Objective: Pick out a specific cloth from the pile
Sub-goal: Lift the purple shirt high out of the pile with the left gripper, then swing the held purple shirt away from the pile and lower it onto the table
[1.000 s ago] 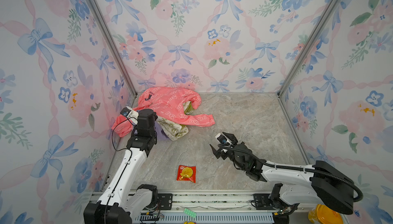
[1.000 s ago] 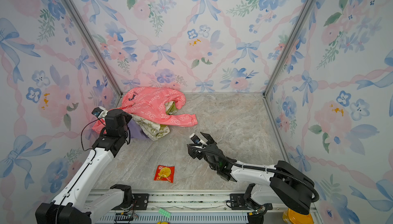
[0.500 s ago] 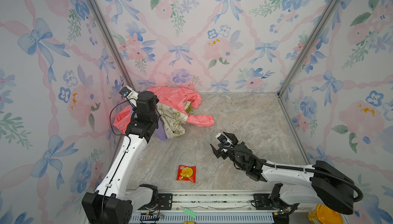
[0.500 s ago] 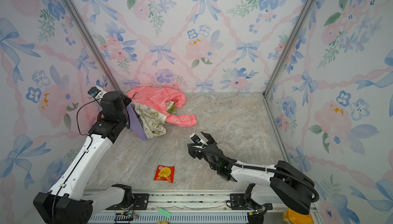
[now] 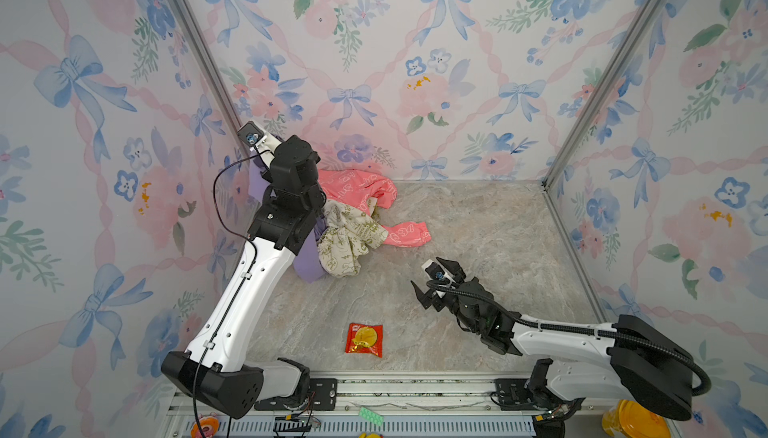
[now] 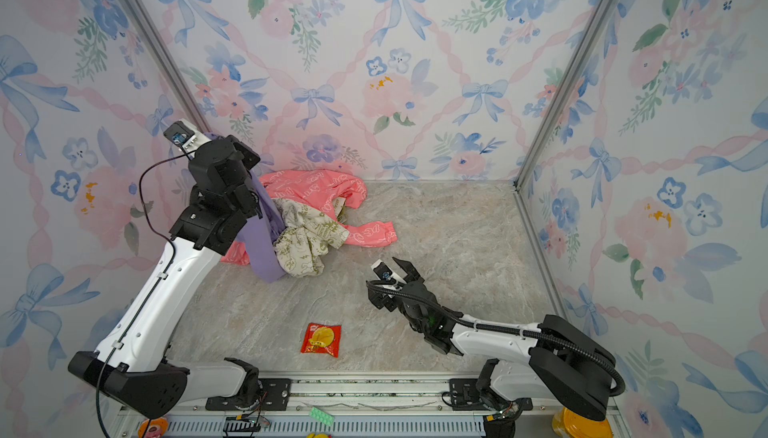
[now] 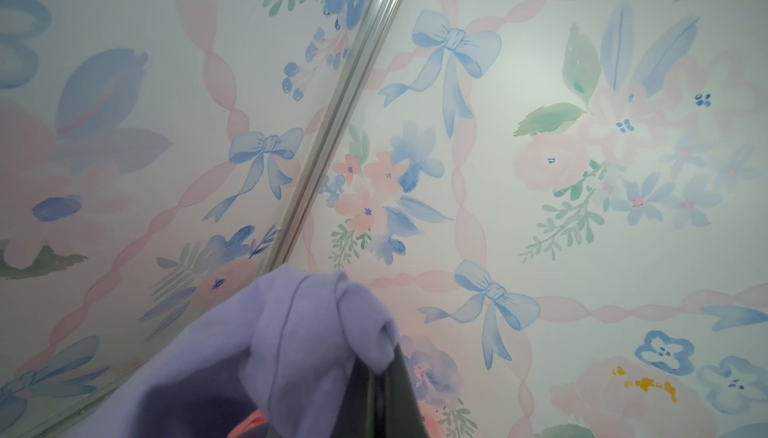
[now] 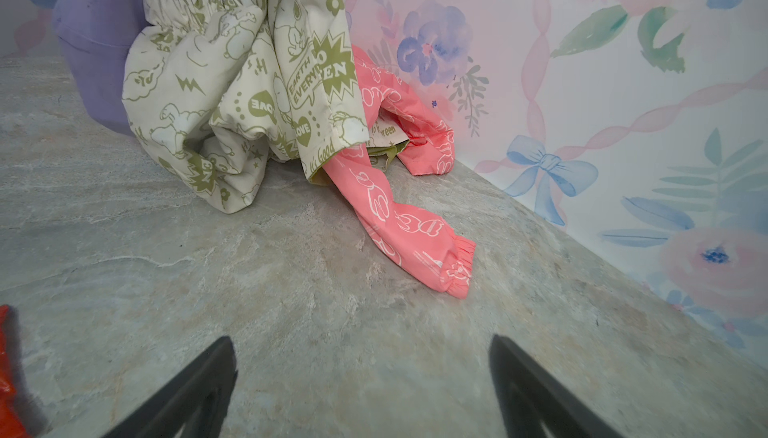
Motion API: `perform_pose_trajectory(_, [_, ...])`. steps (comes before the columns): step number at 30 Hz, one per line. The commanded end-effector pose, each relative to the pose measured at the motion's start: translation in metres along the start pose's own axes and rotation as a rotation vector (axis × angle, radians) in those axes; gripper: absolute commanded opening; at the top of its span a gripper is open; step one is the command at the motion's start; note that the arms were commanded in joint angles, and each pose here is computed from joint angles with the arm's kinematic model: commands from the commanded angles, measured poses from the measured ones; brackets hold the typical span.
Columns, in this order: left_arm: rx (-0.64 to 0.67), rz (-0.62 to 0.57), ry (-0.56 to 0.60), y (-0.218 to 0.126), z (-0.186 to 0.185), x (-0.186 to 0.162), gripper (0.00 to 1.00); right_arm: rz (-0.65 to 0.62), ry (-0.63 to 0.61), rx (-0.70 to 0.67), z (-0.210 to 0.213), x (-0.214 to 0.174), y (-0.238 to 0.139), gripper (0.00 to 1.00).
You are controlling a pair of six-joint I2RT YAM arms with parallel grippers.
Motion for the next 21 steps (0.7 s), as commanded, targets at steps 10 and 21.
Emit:
perform_pose_trajectory(10, [-0.001,-0.161,-0.011,-0.016,-0.067,0.085,0.00,-0.035,0.010,-0.021,-0.001,0.008,-0.003,0.97])
perform_pose_trajectory(21, [-0.270,-0.107,0.054,-0.041,-0.172,0.035,0.00,-0.063,0.022,-0.136,-0.017,0.012,-0.008,0.97])
Point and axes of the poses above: each gripper's point midway between its finger pads, its own y axis out along the fingers, its own z axis along the line the jaws close on, x = y × z, the point moved 5 cm from there along -y, back along the fingers, and after that the axes turned 14 degrees about y, right-handed, at the moved point
